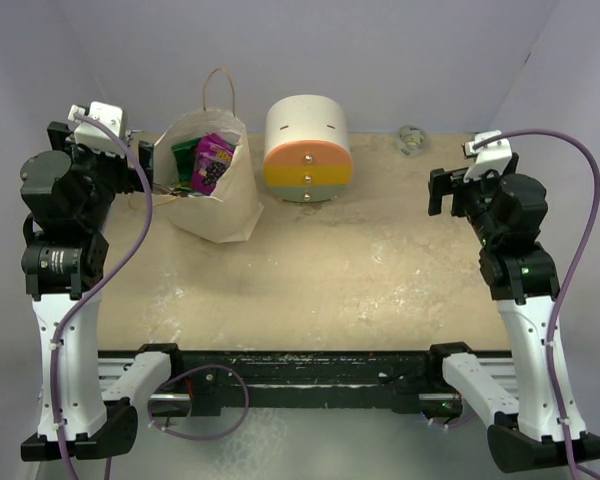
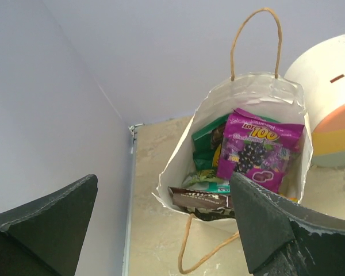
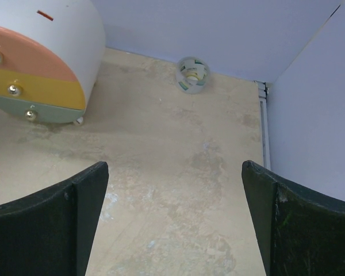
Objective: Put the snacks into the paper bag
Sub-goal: Reset both arms
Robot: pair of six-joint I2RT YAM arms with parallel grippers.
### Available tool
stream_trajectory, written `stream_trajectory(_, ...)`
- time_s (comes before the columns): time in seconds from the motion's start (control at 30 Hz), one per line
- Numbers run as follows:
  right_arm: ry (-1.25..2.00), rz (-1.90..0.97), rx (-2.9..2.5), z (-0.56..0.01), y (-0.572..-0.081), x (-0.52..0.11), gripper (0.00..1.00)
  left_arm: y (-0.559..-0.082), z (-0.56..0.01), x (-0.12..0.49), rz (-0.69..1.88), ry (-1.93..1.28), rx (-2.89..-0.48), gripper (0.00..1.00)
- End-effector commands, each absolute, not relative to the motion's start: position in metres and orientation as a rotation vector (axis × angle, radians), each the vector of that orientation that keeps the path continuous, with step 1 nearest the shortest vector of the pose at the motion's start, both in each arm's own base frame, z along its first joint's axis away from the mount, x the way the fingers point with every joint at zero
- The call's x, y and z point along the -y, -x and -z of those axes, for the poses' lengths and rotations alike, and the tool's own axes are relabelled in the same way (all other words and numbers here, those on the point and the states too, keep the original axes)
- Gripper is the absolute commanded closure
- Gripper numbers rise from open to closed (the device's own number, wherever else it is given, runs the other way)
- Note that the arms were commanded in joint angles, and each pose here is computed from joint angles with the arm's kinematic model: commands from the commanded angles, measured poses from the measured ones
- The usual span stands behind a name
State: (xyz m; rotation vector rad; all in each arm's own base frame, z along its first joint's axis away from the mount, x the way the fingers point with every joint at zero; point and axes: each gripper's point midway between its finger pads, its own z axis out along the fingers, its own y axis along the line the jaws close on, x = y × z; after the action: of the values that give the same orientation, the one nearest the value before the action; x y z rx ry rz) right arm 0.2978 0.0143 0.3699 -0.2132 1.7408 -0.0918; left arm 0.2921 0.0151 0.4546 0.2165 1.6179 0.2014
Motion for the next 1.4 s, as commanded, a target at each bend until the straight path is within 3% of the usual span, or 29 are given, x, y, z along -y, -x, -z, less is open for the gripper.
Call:
stream_trajectory(0.0,0.224,0.130,-1.665,-0.398,-0.287,-0.010,0.00,-0.284,-0.465,-0.020,-0.209,-0.163,-1.576,0.01)
stream_trajectory(0.37,0.195,0.156,-1.621,-0.411,-0.282,-0.004,0.00,-0.279,-0.427,-0.011,-0.152,-0.229,-1.645,0.01)
stream_trajectory(1.37,0.200,0.109,-1.643,-0.415,-0.278,-0.007,0.00,-0.266,-0.420,-0.020,-0.130,-0.159,-1.665,0.01)
